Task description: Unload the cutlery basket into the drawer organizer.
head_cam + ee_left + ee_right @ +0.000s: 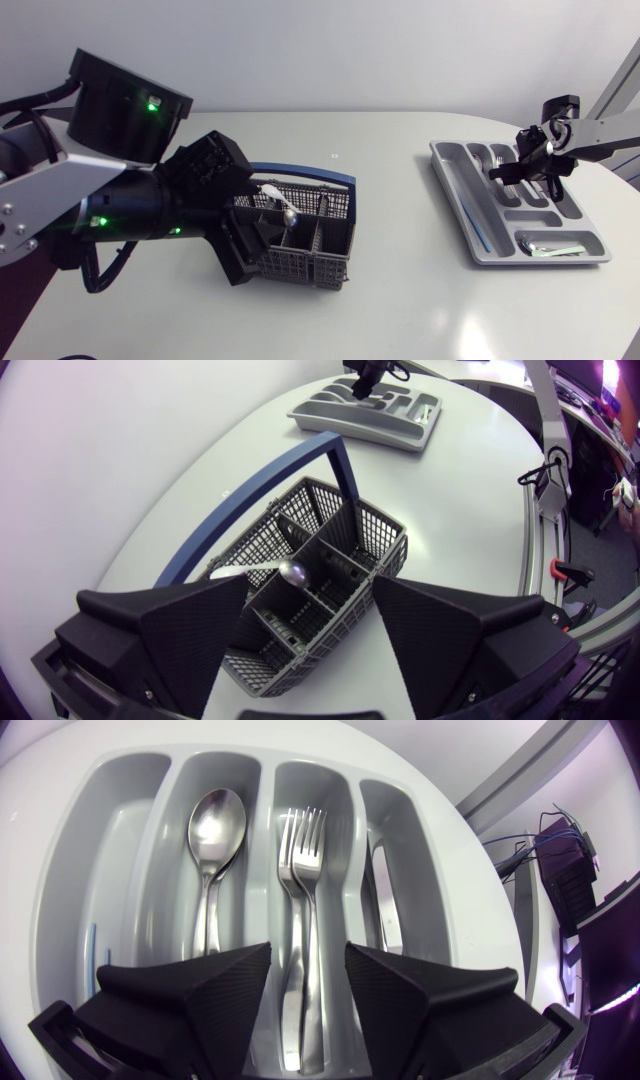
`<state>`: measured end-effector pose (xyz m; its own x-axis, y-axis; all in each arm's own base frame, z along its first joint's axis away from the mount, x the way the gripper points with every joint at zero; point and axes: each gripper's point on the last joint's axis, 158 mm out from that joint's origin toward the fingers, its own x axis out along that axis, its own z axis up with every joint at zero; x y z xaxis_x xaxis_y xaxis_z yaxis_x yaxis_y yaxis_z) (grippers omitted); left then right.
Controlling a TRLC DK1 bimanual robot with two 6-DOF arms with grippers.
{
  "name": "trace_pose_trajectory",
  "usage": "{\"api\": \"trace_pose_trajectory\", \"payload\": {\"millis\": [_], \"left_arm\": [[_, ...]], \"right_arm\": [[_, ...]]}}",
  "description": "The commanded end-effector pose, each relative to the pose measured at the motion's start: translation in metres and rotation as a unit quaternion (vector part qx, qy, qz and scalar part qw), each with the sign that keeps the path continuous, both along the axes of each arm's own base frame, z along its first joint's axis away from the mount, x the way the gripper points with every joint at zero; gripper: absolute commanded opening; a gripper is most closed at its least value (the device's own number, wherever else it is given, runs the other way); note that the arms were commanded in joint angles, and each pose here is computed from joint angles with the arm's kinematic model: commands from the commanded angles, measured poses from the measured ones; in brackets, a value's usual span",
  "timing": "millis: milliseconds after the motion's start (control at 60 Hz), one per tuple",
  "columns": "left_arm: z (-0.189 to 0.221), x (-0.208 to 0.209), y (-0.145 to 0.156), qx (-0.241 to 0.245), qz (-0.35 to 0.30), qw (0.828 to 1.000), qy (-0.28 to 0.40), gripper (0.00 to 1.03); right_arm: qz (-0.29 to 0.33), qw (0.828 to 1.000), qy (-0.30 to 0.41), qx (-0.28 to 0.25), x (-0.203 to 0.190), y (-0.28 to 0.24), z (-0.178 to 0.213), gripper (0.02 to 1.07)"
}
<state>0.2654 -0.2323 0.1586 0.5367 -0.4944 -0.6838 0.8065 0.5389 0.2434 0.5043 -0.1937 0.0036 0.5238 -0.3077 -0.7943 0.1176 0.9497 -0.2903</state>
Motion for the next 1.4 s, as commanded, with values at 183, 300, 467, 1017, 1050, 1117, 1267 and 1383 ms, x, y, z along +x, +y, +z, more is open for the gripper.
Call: {"api": "trace_pose_trajectory", "payload": {"millis": [183, 300, 467, 1017, 1050, 1117, 1267, 1383], "left_arm": [[-0.007, -0.010, 0.011, -0.018, 0.017, 1.000, -0.002, 0.87], [-0.013, -0.006, 0.013, -0.030, 0.030, 0.999, -0.005, 0.87], [-0.020, 0.000, 0.006, -0.049, 0.048, 0.998, 0.011, 0.84], [-0.033, 0.044, -0.001, -0.136, 0.117, 0.977, 0.115, 0.69], [-0.037, 0.046, -0.001, -0.140, 0.121, 0.975, 0.124, 0.69], [-0.044, 0.049, -0.001, -0.149, 0.125, 0.971, 0.142, 0.65], [-0.057, 0.053, -0.006, -0.163, 0.125, 0.964, 0.168, 0.55], [-0.057, 0.060, -0.008, -0.182, 0.127, 0.960, 0.173, 0.49]], "right_arm": [[0.015, 0.998, -0.062, 0.014, -0.034, 0.028, 0.064, 0.78], [0.039, 0.996, -0.082, 0.021, -0.055, 0.052, 0.086, 0.78], [0.074, 0.994, -0.081, 0.030, -0.081, 0.093, 0.098, 0.82], [0.128, 0.986, -0.081, 0.071, -0.135, 0.191, 0.131, 0.84], [0.127, 0.986, -0.081, 0.073, -0.136, 0.192, 0.131, 0.84], [0.128, 0.986, -0.080, 0.073, -0.137, 0.196, 0.130, 0.84], [0.126, 0.986, -0.078, 0.071, -0.138, 0.197, 0.128, 0.84], [0.126, 0.987, -0.077, 0.069, -0.138, 0.197, 0.127, 0.84]]}}
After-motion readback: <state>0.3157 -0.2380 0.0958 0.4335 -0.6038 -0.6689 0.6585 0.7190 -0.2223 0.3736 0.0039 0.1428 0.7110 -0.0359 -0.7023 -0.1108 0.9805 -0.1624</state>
